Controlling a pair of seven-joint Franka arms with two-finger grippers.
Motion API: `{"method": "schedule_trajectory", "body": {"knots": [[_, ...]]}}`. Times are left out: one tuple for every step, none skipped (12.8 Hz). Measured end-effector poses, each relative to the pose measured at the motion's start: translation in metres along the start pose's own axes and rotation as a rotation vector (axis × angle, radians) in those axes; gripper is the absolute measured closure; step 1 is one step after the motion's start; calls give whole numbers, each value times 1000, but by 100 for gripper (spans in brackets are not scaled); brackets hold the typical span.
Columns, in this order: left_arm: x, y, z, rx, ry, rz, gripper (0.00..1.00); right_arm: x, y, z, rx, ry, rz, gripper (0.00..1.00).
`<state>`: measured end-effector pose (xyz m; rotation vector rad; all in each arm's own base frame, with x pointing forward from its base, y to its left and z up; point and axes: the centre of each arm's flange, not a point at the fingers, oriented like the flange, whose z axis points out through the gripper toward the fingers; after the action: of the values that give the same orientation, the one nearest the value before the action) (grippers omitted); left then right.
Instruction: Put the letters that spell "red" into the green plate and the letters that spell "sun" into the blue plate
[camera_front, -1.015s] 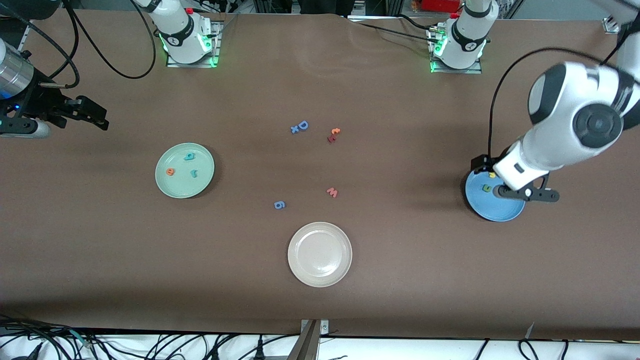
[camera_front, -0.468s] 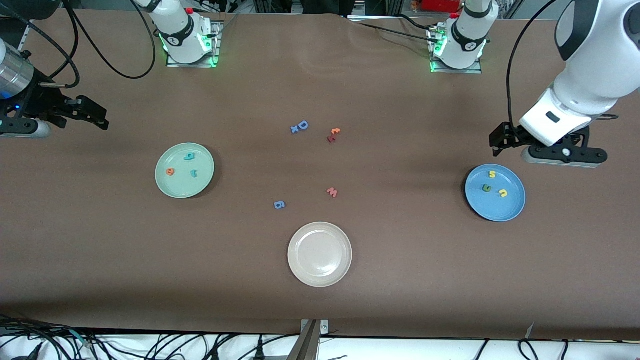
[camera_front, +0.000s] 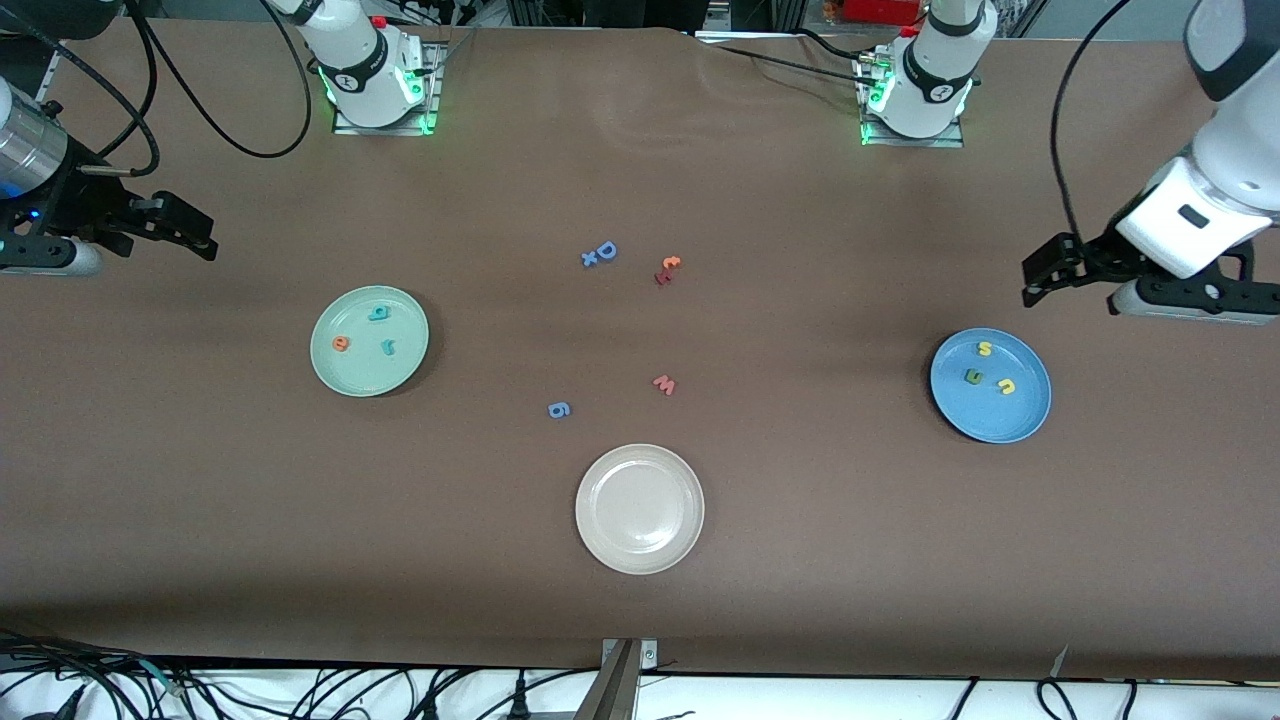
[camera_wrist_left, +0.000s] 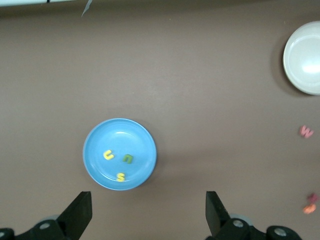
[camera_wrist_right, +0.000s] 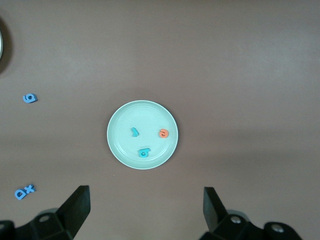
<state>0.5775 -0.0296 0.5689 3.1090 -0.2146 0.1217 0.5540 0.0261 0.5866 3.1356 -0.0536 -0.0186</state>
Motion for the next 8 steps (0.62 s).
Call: {"method": "schedule_trajectory", "body": {"knots": [[-1, -15, 0, -5, 1, 41, 0, 0, 0, 0, 0, 0, 0, 0], [-3, -28, -1, -15, 4, 61, 0, 0, 0, 0, 0, 1, -1, 0], [-4, -37, -1, -16, 5, 73, 0, 0, 0, 0, 0, 1, -1, 0], [-5, -40, -1, -15, 5, 83, 0, 0, 0, 0, 0, 1, -1, 0], [-4, -37, -1, -15, 5, 92, 0, 0, 0, 0, 0, 1, -1, 0], [-4, -32, -1, -16, 5, 100, 0, 0, 0, 0, 0, 1, -1, 0], [-3, -28, -1, -16, 5, 107, 0, 0, 0, 0, 0, 1, -3, 0], [-3, -26, -1, -17, 5, 112, 0, 0, 0, 0, 0, 1, -6, 0]]}}
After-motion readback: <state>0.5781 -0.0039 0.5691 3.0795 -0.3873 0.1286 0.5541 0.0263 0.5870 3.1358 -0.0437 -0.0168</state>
